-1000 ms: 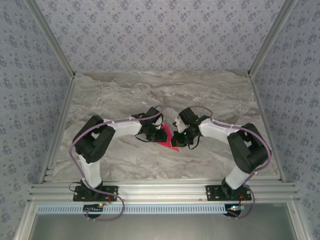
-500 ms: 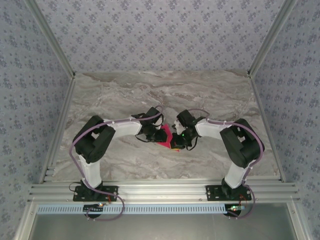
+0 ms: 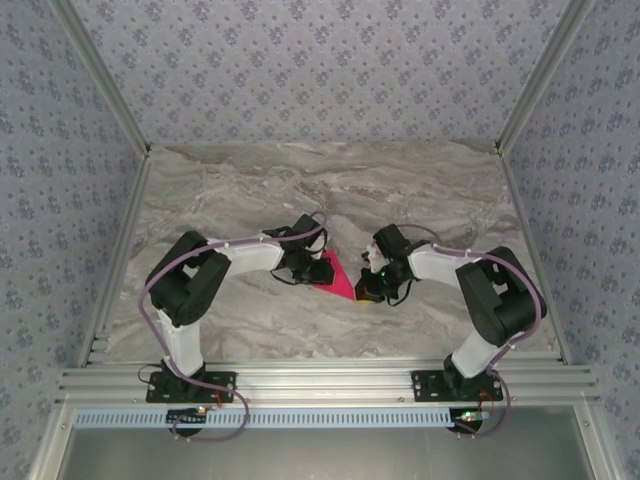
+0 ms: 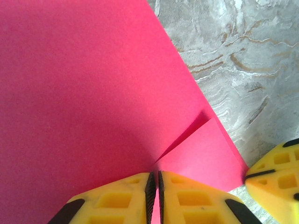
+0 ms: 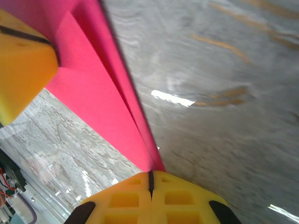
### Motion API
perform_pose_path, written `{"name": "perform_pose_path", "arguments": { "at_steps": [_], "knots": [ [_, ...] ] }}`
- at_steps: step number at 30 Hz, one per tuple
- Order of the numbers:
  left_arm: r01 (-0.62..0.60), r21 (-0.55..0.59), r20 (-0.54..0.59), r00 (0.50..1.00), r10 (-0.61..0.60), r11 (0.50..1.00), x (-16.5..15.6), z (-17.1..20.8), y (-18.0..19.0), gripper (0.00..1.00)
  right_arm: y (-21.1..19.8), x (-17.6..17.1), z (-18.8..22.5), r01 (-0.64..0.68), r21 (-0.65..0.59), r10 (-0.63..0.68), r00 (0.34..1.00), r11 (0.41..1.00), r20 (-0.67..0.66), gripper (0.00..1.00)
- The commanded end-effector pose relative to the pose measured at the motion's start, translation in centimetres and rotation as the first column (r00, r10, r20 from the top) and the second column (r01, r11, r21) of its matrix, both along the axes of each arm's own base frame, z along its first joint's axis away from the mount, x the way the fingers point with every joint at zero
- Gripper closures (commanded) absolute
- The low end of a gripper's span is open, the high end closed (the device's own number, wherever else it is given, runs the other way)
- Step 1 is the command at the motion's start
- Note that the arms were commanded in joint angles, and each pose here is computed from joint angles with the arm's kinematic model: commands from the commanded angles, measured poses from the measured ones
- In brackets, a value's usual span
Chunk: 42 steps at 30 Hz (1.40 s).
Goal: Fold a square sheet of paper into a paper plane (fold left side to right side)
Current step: Third fold the triangle at the center of the table, then fourth fold the wing at the center of the table.
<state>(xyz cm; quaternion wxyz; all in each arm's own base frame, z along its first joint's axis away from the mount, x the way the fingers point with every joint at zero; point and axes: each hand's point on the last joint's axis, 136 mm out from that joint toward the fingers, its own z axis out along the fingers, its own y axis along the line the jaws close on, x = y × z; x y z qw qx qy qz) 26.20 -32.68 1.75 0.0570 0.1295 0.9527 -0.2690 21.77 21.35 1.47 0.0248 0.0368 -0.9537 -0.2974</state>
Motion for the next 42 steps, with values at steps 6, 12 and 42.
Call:
{"name": "perform_pose_path", "arguments": {
  "at_steps": [6, 12, 42],
  "knots": [
    [-0.016, 0.145, -0.028, 0.999, 0.02, 0.989, -0.7, -2.7, 3.3, 0.85, -4.6, -3.1, -1.4, 0.007, -0.141, -0.02, 0.996, 0.99, -0.089, 0.97],
    [-0.022, -0.034, 0.018, 1.0, 0.022, 0.999, 0.6, 2.9, 0.8, 0.72, -3.1, -0.2, 3.1, -0.016, -0.045, 0.021, 0.992, 0.999, 0.121, 0.9],
    [-0.357, -0.183, 0.079, 0.924, 0.375, 0.916, 1.2, 9.4, 12.7, 0.5, 4.4, 0.4, 0.6, -0.209, -0.415, 0.328, 0.914, 0.885, 0.239, 0.26]
  ]
}}
